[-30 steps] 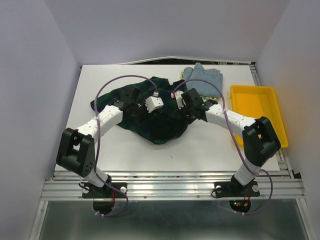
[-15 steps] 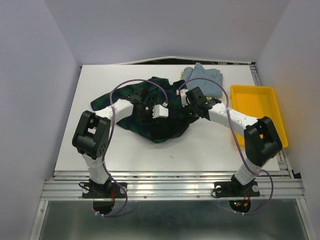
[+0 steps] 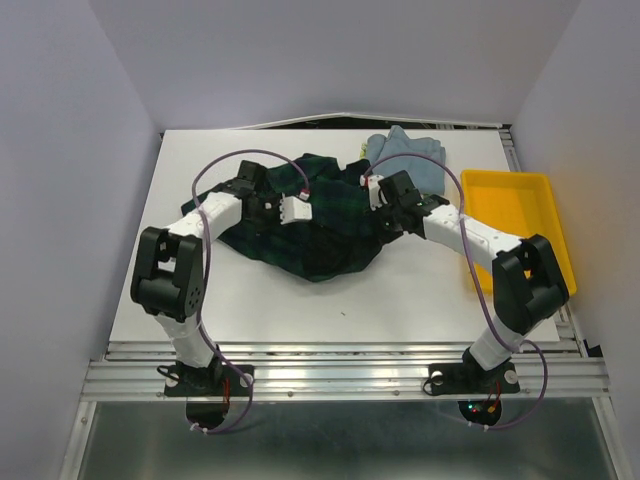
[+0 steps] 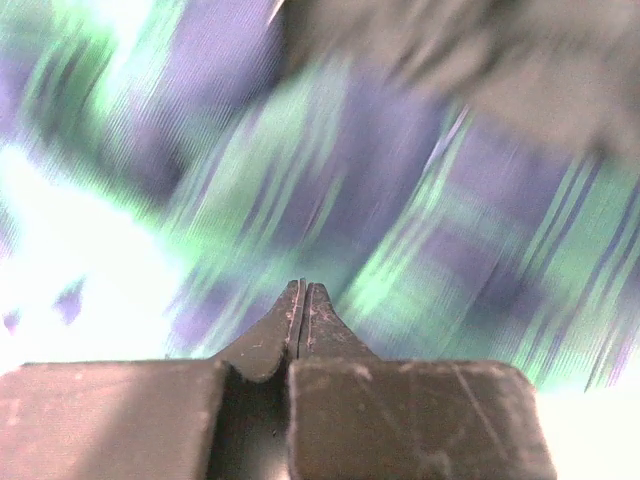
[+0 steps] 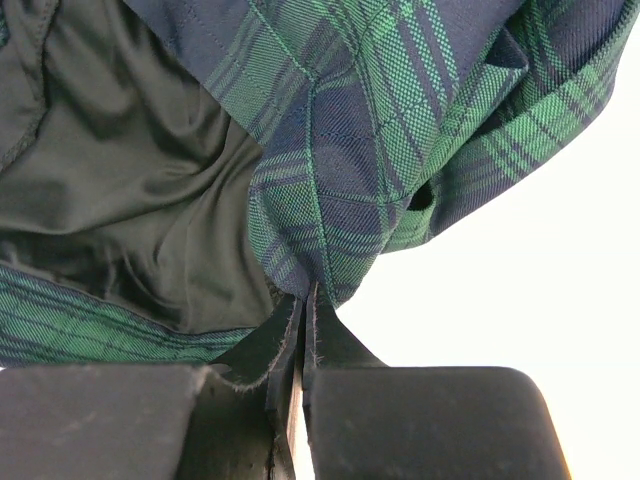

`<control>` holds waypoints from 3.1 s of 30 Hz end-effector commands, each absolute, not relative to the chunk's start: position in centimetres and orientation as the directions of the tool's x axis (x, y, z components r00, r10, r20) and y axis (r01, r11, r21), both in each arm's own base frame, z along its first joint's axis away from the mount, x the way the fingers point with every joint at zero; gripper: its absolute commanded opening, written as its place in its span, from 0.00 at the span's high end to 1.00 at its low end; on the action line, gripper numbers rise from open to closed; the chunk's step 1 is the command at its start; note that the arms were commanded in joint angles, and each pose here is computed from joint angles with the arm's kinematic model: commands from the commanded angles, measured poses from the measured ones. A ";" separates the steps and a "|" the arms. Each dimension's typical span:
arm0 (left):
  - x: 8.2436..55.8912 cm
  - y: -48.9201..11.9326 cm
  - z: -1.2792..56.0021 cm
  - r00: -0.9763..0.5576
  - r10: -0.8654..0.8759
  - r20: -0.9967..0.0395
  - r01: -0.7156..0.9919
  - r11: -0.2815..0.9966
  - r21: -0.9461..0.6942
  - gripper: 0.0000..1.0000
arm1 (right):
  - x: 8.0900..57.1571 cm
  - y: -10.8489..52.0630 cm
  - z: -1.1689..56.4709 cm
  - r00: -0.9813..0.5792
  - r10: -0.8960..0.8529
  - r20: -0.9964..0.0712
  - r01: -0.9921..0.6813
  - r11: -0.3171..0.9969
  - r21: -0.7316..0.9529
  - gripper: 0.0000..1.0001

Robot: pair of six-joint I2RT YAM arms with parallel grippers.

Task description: Fold and stack the skirts

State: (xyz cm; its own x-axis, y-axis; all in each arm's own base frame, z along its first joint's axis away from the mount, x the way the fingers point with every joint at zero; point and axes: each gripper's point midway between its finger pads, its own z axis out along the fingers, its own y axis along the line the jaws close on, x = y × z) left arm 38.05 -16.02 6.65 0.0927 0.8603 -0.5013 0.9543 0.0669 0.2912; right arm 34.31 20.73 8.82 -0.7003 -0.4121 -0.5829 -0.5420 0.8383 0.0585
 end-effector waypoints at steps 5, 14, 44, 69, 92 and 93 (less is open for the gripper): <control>35.4 -17.9 12.6 0.328 0.803 -0.497 0.896 -0.099 0.432 0.25 | 33.8 21.2 9.6 -0.696 -0.394 -0.601 -0.556 0.824 0.104 0.99; 35.5 -22.3 7.3 0.383 0.788 -0.482 0.904 -0.214 0.369 0.24 | 34.1 21.8 9.4 -0.701 -0.391 -0.597 -0.563 0.817 0.126 0.99; 36.9 -11.4 18.7 0.152 0.778 -0.609 0.889 0.161 0.428 0.72 | 34.1 19.5 8.2 -0.691 -0.433 -0.579 -0.542 0.840 0.018 0.99; 31.9 0.0 17.8 -0.098 0.780 -0.619 0.847 0.392 0.360 1.00 | 33.7 21.1 17.3 -0.540 -0.390 -0.745 -0.656 0.750 0.083 0.45; 33.5 -1.0 15.3 -0.261 0.692 -0.673 0.850 0.495 0.180 1.00 | 32.4 26.8 12.7 0.458 -0.612 -0.645 -0.821 -0.011 -0.571 0.00; 33.5 -1.0 15.3 -0.266 0.688 -0.675 0.847 0.501 0.177 1.00 | 32.8 27.8 13.0 0.489 -0.586 -0.646 -0.807 -0.021 -0.591 0.00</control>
